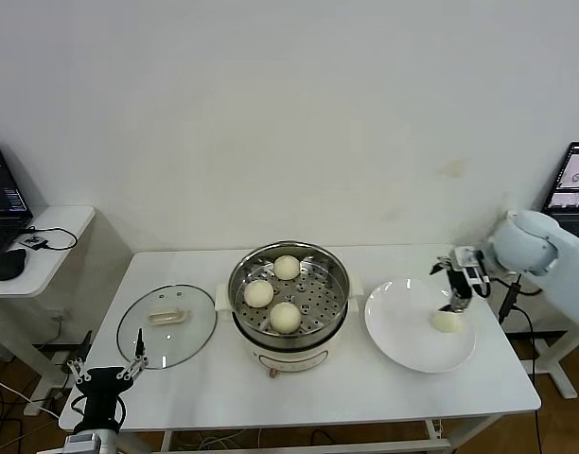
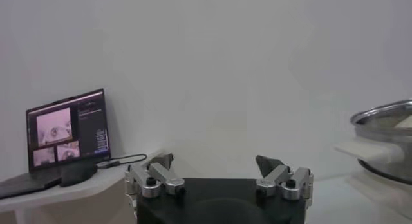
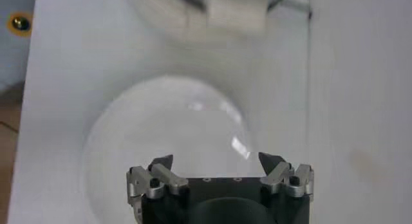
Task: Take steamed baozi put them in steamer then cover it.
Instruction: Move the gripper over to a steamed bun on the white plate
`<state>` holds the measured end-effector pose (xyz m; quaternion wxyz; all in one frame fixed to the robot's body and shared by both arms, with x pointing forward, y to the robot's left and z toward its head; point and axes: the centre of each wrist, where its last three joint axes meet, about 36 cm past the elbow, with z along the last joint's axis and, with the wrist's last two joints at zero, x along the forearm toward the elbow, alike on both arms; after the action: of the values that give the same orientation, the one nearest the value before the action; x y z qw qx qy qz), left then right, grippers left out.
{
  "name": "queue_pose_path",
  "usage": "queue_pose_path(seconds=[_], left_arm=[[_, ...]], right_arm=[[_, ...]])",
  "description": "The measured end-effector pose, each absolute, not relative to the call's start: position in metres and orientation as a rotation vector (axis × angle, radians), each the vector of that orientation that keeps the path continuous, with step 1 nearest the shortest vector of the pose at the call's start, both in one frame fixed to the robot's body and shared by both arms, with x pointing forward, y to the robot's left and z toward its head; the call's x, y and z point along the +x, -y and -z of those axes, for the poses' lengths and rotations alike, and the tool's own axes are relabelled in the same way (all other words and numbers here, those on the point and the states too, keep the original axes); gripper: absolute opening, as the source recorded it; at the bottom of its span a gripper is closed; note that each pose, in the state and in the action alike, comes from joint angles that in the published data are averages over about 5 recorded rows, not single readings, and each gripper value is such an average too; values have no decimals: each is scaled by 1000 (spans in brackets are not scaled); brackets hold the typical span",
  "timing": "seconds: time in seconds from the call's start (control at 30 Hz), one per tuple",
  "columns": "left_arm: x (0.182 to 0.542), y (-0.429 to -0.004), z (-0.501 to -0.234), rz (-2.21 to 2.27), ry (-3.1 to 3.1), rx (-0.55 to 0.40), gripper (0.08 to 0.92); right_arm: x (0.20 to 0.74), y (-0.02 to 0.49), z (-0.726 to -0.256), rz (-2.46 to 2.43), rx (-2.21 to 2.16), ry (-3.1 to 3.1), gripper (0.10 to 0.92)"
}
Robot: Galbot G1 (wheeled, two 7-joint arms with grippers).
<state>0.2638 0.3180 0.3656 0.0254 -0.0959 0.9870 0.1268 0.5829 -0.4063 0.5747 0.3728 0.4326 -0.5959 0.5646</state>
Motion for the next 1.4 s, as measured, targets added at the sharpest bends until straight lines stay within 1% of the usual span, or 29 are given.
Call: queue_pose_path(seconds=[0.4, 0.7, 0.9, 1.0, 1.27, 1.4], left_arm=[[259, -324, -366, -408, -3053, -329, 823], [258, -329, -367, -418, -3049, -345, 823], [259, -331, -366, -418, -3050, -355, 823], [260, -331, -366, -418, -3050, -358, 823], [260, -333, -364, -414, -3054, -364, 823], [260, -332, -363, -411, -3054, -365, 823]], right_arm=[[595, 433, -521, -1405, 1019, 1487, 823], [611, 432, -482, -1381, 1003, 1470, 823], [621, 425, -465, -1373, 1001, 1457, 815], [624, 424, -459, -1370, 996, 1453, 797], [629, 422, -450, -1367, 983, 1435, 673], [630, 423, -448, -1365, 981, 1429, 636]])
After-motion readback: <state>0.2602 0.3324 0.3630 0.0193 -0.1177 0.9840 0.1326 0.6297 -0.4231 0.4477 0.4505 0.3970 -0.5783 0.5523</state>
